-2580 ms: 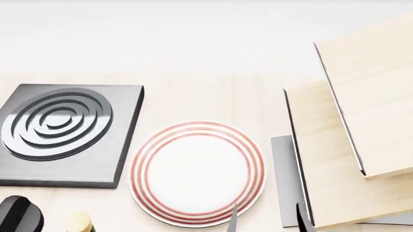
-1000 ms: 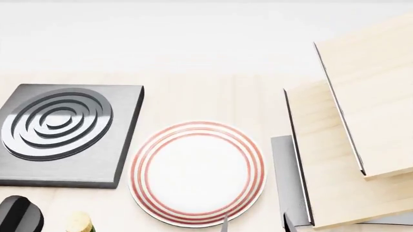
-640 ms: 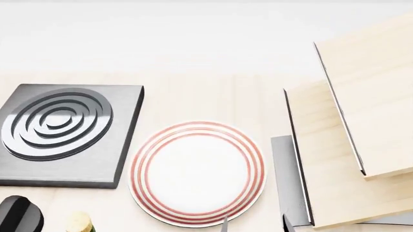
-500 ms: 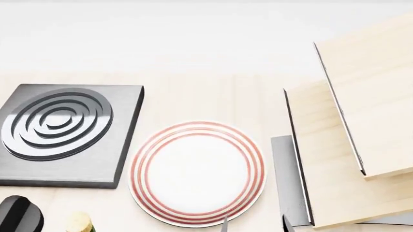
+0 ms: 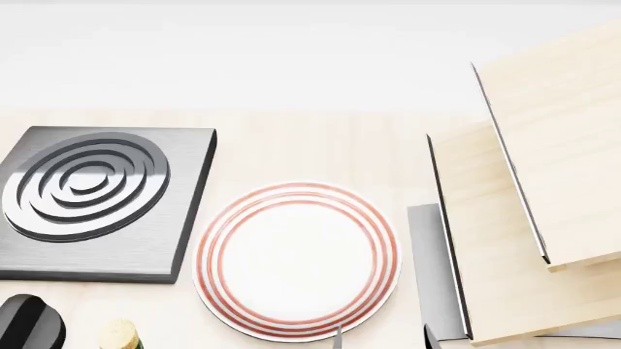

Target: Pick up the akita bowl and put it on the plate.

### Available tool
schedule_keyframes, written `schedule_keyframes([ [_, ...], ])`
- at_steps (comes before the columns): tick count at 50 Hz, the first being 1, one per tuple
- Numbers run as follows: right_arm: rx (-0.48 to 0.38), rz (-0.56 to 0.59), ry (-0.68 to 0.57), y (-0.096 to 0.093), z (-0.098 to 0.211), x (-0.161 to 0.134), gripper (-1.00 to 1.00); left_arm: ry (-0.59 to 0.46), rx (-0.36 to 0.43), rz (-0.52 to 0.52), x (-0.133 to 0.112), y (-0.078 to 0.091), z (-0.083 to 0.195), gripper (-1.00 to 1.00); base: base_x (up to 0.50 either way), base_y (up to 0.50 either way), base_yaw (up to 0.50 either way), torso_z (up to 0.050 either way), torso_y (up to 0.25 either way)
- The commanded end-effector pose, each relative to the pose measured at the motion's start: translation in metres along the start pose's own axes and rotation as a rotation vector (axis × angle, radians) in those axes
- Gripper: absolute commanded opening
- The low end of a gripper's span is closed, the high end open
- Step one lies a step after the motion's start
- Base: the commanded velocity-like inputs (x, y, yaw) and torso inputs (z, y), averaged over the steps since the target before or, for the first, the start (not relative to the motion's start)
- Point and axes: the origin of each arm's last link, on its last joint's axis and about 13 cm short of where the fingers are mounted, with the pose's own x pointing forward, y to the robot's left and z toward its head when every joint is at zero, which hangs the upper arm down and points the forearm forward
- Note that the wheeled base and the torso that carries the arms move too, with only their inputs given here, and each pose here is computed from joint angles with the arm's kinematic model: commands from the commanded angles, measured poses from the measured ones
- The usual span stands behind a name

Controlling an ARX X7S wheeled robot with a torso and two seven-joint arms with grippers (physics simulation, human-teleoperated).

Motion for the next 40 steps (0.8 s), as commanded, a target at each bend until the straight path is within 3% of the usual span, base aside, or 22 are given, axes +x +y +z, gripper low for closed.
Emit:
schedule_keyframes([
  [1,-0.002,0.000,0.006,0.000,-0.001,0.000,1.00,0.037,0.007,-0.004,0.002,0.003,-0.011,1.00,0.00,0.00,0.00,0.000,0.000],
  [40,-0.009,-0.006,0.025,0.002,-0.007,0.002,1.00,0.013,-0.023,0.056,-0.016,0.019,-0.019,1.00,0.00,0.00,0.00,0.000,0.000],
])
